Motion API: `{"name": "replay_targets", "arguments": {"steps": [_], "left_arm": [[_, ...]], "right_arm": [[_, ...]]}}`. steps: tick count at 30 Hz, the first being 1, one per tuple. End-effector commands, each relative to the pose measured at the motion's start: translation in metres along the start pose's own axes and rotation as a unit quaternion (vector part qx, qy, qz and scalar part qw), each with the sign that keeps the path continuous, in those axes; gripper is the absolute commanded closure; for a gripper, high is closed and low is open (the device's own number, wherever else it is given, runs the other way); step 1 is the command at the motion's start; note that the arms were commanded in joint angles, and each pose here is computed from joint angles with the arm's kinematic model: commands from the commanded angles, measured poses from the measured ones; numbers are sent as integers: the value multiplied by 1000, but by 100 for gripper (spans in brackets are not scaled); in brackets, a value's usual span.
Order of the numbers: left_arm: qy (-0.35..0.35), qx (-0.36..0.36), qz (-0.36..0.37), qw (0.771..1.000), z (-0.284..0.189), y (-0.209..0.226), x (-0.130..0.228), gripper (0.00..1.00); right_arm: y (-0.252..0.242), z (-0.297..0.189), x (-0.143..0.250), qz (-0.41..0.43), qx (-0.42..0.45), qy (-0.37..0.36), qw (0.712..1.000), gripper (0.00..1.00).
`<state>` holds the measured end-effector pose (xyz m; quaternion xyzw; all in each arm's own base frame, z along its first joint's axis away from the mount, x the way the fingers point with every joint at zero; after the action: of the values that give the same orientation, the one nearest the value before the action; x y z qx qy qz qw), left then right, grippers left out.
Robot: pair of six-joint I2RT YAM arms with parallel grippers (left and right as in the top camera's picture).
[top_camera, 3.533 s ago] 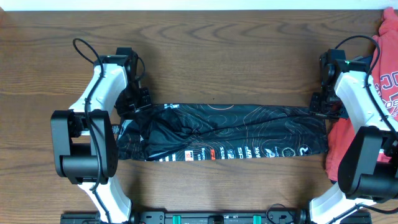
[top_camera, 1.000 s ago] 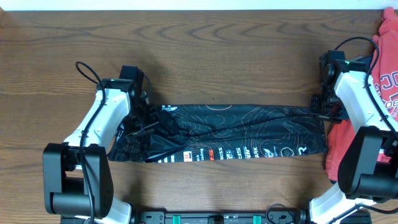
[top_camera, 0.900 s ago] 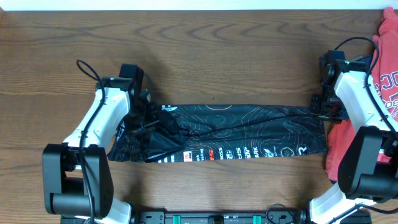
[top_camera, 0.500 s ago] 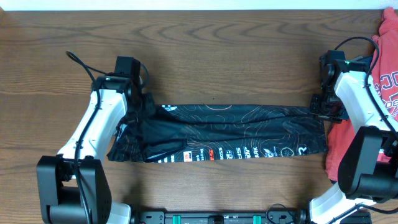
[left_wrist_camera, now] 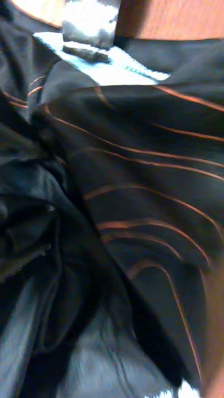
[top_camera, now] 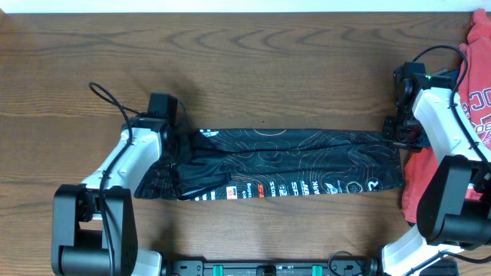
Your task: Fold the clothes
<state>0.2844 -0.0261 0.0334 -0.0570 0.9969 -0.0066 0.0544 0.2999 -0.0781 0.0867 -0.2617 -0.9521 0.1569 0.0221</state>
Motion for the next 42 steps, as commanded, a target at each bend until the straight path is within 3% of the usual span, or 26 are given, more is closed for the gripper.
{"name": "replay_targets", "arguments": {"steps": [1, 6, 15, 19, 26, 32, 42], "left_arm": [[3, -9, 1, 1000, 3, 4, 2, 52], [-16, -35, 1, 999, -5, 11, -8, 49], [-82, -37, -35, 995, -42, 29, -29, 32], [-97, -37, -65, 993, -59, 41, -25, 30], [-107, -36, -79, 990, -74, 46, -19, 30], [-102, -34, -86, 990, -74, 46, -17, 29], [-100, -35, -86, 991, -74, 46, -15, 28]], "right_arm": [[0, 3, 3, -7, 6, 7, 1000, 64], [-2, 3, 3, -31, 6, 11, 999, 45], [-1, 7, 5, -55, -42, 33, 997, 40], [6, 8, 2, -81, -91, 37, 992, 27], [6, 14, -4, -97, -117, 34, 988, 16], [10, 41, 9, -154, -115, 43, 980, 12], [20, 79, 17, -165, -121, 12, 979, 12]]}}
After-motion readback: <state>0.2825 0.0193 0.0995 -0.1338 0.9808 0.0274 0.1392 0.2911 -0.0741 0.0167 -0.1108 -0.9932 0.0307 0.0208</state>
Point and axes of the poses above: each gripper's point midway between its finger pads, its own z axis out along the fingers, its own y axis along the line the jaws close on, x = y × z, the point moved 2 cm from there along -z, back along the fingers, and after that the axes turned 10 degrees about z, right-handed, at the moved point
